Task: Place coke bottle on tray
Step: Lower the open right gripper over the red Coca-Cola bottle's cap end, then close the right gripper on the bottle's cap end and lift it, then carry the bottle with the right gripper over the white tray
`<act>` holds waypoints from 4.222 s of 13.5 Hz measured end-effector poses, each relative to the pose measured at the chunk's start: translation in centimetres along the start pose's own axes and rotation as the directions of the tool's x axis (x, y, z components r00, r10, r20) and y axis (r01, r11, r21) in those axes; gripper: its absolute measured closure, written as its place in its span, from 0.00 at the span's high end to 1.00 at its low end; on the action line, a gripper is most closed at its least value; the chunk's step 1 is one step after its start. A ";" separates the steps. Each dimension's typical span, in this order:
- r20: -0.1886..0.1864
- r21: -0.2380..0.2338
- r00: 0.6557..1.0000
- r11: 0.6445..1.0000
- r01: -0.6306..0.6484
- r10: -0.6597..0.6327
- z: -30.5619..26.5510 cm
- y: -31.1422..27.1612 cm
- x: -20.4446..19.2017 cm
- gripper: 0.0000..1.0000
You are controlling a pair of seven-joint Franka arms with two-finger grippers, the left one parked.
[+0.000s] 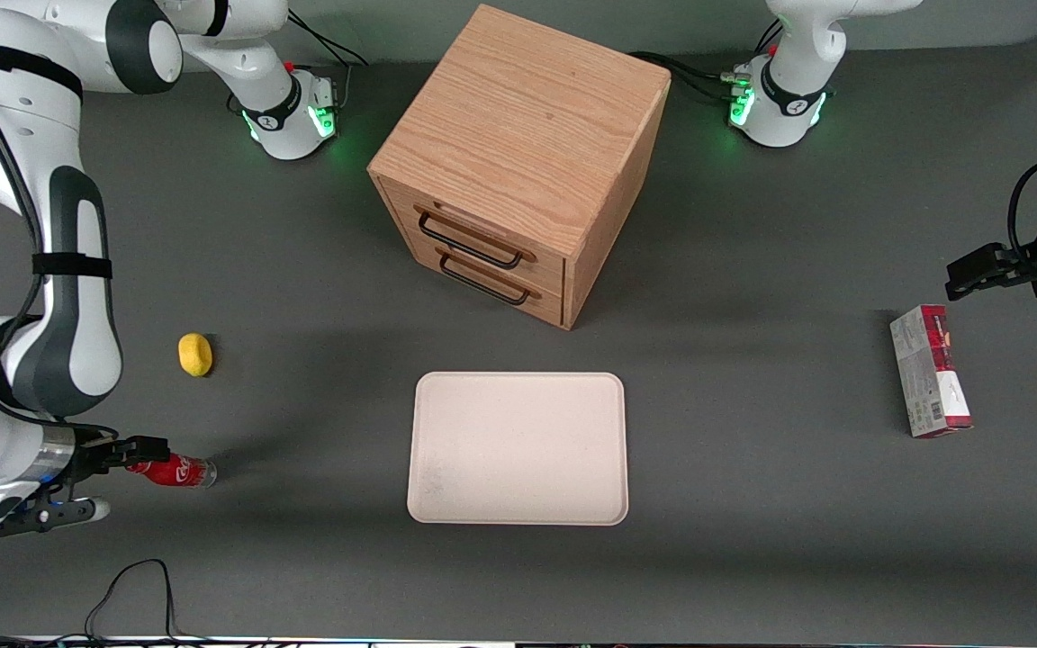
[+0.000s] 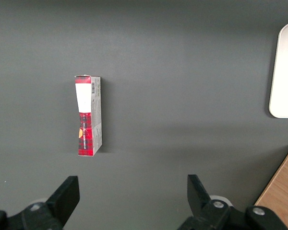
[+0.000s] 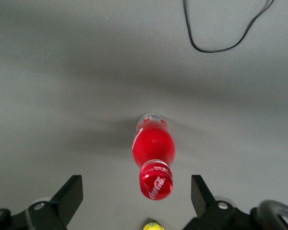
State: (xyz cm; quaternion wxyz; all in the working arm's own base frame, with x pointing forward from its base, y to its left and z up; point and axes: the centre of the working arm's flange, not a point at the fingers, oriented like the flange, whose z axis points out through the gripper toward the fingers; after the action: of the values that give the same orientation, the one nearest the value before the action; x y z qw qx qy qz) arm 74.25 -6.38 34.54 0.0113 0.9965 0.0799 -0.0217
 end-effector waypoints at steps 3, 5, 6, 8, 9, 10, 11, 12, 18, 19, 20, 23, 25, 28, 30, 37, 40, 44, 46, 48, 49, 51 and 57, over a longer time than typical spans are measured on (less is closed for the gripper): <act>0.007 0.001 1.000 1.000 0.002 -0.002 0.5 0.1 0.0 1.00; 0.017 0.003 1.000 1.000 0.007 -0.007 1.0 0.3 -0.2 1.00; 0.021 0.004 1.000 1.000 0.012 -0.012 1.3 0.4 -0.3 1.00; 0.022 0.003 1.000 1.000 0.015 -0.015 1.4 0.6 -0.3 1.00; 0.022 0.003 1.000 1.000 0.016 -0.016 1.4 0.6 -0.3 1.00; 0.022 0.003 1.000 1.000 0.017 -0.017 1.4 0.6 -0.4 1.00; 0.022 0.003 1.000 1.000 0.017 -0.017 1.4 0.7 -0.4 1.00; 0.023 0.002 1.000 1.000 0.017 -0.017 1.5 0.7 -0.4 1.00; 0.023 0.000 1.000 1.000 0.012 -0.012 1.6 1.1 -0.5 0.45; 0.023 -0.002 1.000 1.000 0.011 -0.011 1.5 1.2 -0.5 0.33; 0.023 -0.002 1.000 1.000 0.011 -0.011 1.6 1.2 -0.5 0.31; 0.022 -0.002 1.000 1.000 0.011 -0.011 1.6 1.2 -0.5 0.31; 0.022 -0.002 1.000 1.000 0.011 -0.011 1.5 1.2 -0.5 0.31; 0.038 0.007 0.999 1.000 0.014 -0.014 0.0 0.3 -0.7 0.31; 0.065 0.024 0.998 1.000 0.012 -0.014 -4.5 -0.9 -1.8 0.31; 0.079 0.043 0.997 0.999 -0.014 0.010 -25.2 -2.2 -12.5 0.31; 0.091 0.034 0.996 0.999 -0.009 0.006 -25.4 -3.1 -12.6 0.31; 0.123 0.005 0.990 0.997 -0.071 0.070 -23.7 -12.7 -10.2 0.31; 0.123 -0.024 0.985 0.993 -0.118 0.120 -22.8 -20.2 -8.9 0.31; 0.107 -0.034 0.981 0.987 -0.159 0.162 -21.7 -27.6 -7.5 0.31; 0.094 -0.022 0.978 0.983 -0.184 0.186 -21.0 -30.5 -6.9 0.31; 0.071 0.015 0.969 0.971 -0.237 0.235 -19.1 -34.6 -5.3 0.31; -0.002 0.089 0.953 0.950 -0.300 0.302 -12.8 -39.3 -1.3 0.31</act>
State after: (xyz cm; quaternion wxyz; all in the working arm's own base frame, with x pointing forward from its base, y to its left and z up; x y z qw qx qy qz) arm 67.26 32.51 46.64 -0.0302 0.9967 -0.0739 -0.0155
